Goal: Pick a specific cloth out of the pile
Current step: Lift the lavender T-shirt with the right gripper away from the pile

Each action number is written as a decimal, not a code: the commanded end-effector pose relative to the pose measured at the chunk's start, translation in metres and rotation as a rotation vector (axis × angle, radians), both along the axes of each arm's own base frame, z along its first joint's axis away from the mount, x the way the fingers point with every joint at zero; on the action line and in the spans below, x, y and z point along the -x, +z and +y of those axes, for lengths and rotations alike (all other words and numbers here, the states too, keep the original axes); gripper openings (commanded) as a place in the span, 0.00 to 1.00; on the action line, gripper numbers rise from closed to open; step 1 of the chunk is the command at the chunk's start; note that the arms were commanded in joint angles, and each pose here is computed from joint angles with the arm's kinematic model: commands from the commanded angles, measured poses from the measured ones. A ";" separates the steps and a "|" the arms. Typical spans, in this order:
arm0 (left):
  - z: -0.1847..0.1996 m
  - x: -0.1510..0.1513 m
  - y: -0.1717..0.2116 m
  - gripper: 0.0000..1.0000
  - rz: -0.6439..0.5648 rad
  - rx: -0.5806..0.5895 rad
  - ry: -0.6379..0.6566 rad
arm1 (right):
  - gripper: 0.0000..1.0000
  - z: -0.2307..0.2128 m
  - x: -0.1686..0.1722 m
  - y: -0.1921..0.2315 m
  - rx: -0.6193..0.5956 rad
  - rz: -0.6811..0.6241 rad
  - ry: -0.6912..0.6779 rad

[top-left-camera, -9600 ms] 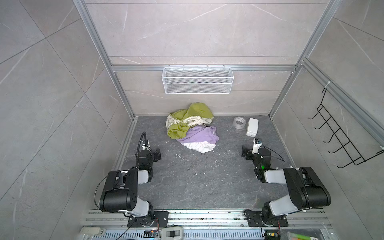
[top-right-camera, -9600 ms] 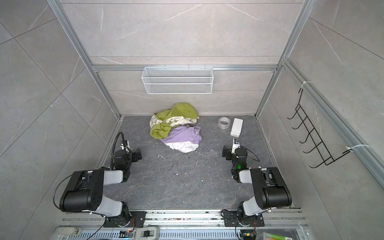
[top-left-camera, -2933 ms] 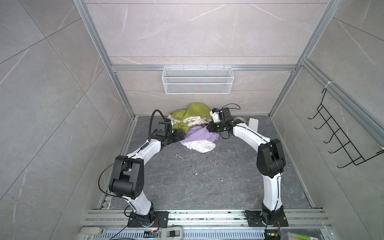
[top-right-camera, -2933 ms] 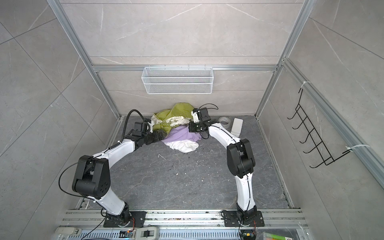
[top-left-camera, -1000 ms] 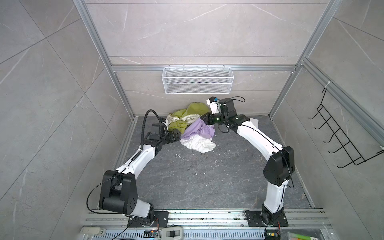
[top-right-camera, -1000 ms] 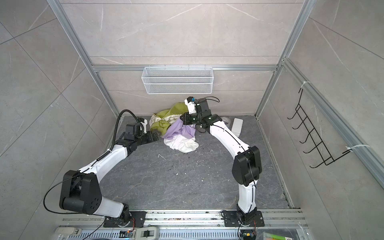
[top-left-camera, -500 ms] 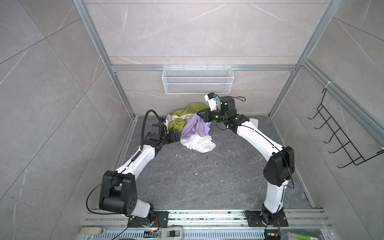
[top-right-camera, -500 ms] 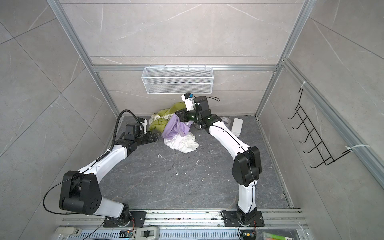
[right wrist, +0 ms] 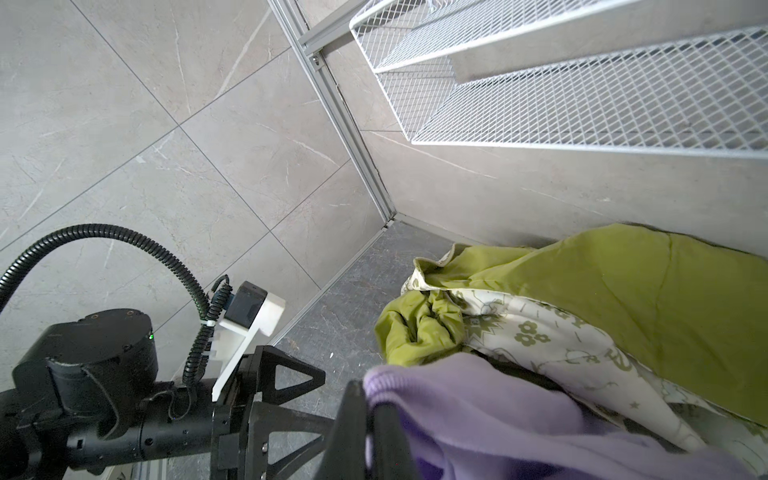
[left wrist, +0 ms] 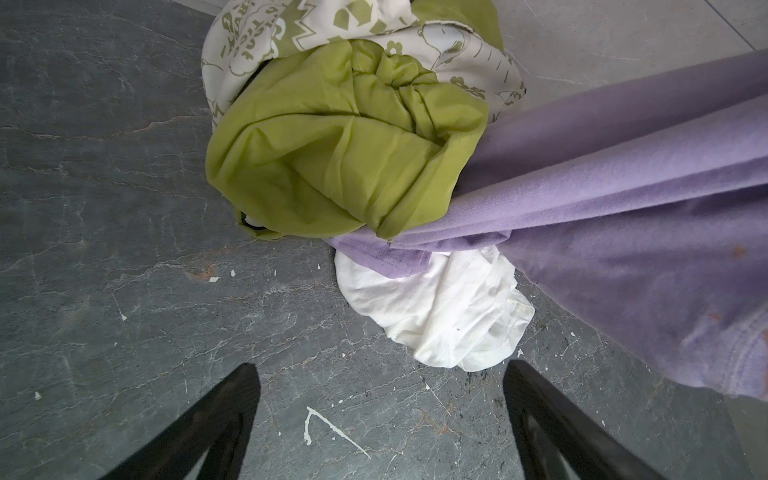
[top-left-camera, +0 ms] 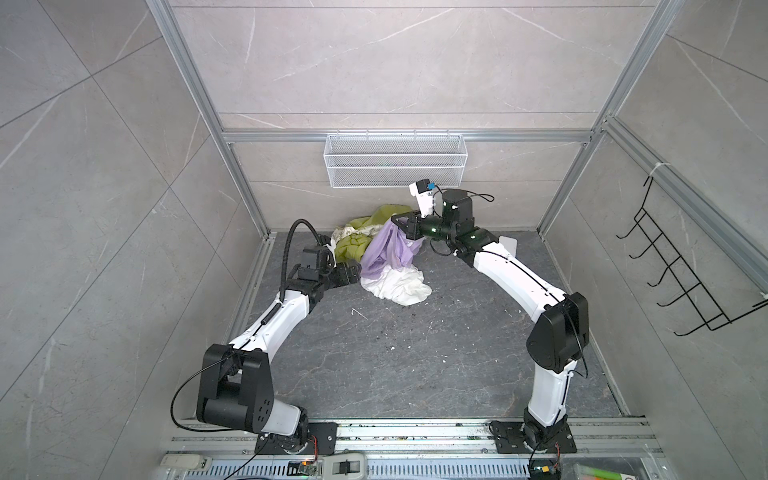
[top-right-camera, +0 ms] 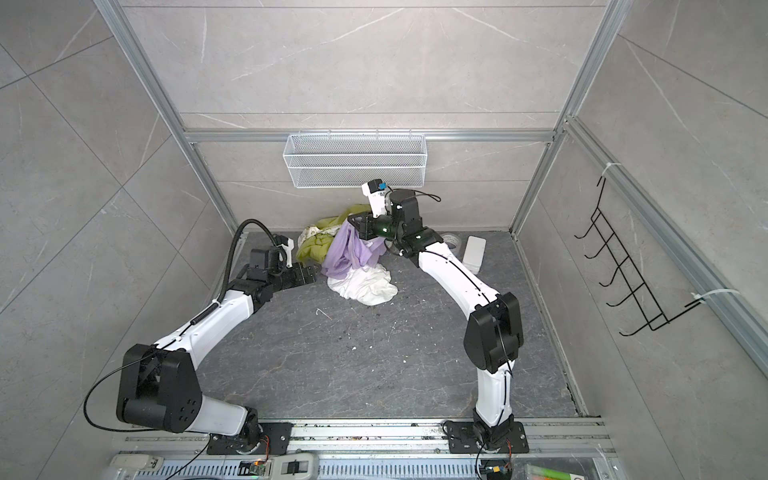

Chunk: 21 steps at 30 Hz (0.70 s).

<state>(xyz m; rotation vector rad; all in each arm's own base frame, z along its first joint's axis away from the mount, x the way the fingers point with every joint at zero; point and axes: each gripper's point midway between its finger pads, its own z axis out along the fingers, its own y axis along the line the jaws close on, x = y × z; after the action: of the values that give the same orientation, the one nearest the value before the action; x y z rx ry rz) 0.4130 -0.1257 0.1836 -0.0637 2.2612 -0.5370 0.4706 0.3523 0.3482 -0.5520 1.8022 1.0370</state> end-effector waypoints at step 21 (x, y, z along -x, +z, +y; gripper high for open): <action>0.004 -0.008 0.034 0.95 -0.124 -0.034 -0.011 | 0.00 -0.008 0.035 0.117 -0.152 -0.249 0.045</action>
<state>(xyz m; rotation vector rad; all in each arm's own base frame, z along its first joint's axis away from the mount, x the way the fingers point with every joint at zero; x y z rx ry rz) 0.4142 -0.1245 0.1887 -0.0439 2.2411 -0.5198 0.4638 0.3509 0.3793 -0.5692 1.7188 1.0489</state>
